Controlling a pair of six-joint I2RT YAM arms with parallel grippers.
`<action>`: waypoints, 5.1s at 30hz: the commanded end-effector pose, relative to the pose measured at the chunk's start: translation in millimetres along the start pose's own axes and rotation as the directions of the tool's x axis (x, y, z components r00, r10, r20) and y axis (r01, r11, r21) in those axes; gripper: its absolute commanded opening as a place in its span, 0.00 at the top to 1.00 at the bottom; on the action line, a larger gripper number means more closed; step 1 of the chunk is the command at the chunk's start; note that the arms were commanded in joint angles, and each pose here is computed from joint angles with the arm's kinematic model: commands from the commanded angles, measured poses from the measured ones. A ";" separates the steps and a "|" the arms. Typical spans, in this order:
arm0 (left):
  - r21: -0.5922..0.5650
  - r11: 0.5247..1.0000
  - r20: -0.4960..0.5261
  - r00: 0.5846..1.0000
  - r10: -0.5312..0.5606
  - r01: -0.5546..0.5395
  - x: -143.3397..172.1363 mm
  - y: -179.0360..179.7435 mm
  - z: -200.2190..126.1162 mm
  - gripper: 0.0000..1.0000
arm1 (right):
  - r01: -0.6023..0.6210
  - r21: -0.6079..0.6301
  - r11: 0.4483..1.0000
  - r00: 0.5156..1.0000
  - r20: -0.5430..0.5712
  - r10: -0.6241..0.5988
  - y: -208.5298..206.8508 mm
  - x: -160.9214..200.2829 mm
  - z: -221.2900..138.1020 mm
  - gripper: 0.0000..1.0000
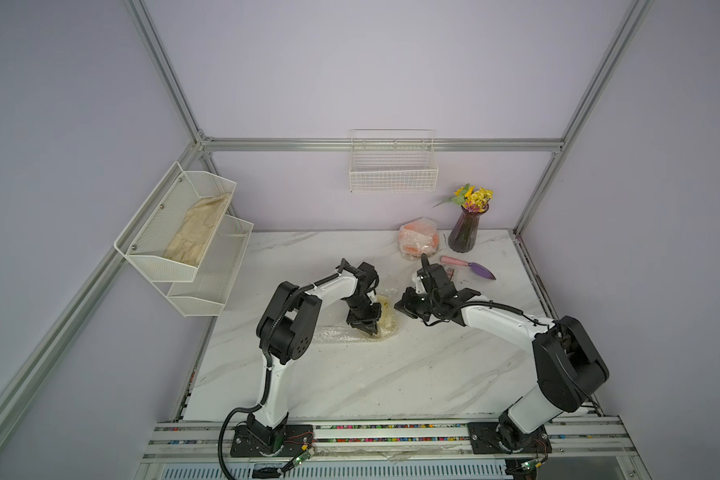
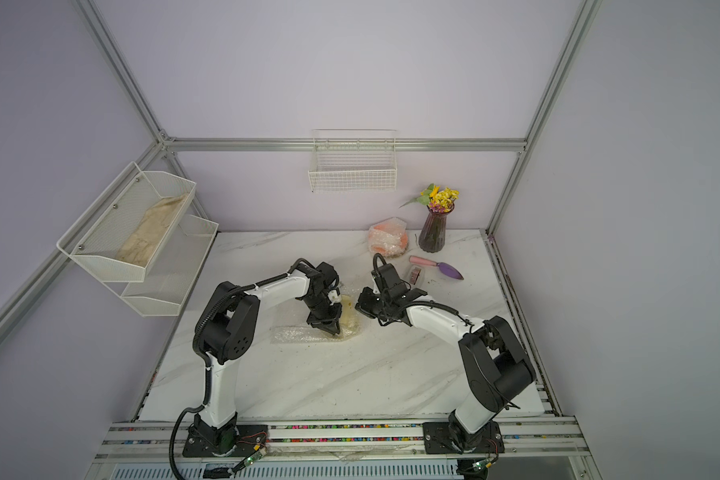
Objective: Wrap dinner plates in bubble wrap
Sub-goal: Wrap the plate in the bubble wrap.
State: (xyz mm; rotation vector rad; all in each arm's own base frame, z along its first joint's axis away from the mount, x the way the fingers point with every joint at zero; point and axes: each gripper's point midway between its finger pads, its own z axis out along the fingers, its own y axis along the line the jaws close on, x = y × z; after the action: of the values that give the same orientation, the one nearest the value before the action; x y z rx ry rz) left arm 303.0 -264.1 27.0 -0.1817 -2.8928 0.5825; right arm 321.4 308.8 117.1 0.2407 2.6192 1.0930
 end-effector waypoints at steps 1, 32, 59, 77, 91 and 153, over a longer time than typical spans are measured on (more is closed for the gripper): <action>-0.043 0.998 -0.005 0.999 -0.043 0.042 -4.9 28.7 35.1 0.84 | -0.064 -0.035 0.997 0.995 -0.077 0.062 7.5 25.1 34.5 1.00; 0.186 0.970 0.125 0.976 -0.179 0.154 -26.2 -24.9 -7.0 0.89 | -0.104 0.149 0.983 0.963 -0.230 0.137 -54.6 80.0 77.8 1.00; -0.055 0.995 -0.017 0.996 -0.083 0.082 33.6 58.3 37.9 0.92 | -0.020 -0.035 0.999 0.989 -0.148 0.014 -54.0 -102.1 76.7 0.37; -0.155 0.986 -0.008 0.998 -0.063 0.061 34.5 75.6 22.7 0.92 | 0.048 0.090 0.995 0.999 0.016 -0.050 -69.5 -132.8 39.7 1.00; -0.227 0.974 -0.009 1.000 -0.018 0.016 5.9 86.8 12.3 0.91 | 0.155 -0.059 0.986 0.985 -0.072 -0.159 -8.3 -0.9 -9.7 1.00; -0.312 0.948 -0.011 0.997 -0.071 0.064 45.2 114.4 10.9 0.88 | -0.144 0.043 0.989 0.983 -0.109 0.148 -51.2 -43.7 25.4 0.53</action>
State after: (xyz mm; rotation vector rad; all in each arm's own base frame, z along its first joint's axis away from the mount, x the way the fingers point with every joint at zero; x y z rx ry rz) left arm 293.0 -216.6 25.6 -0.1416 -2.9960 0.5429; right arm 351.6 308.3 70.4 0.3025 2.7618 1.1433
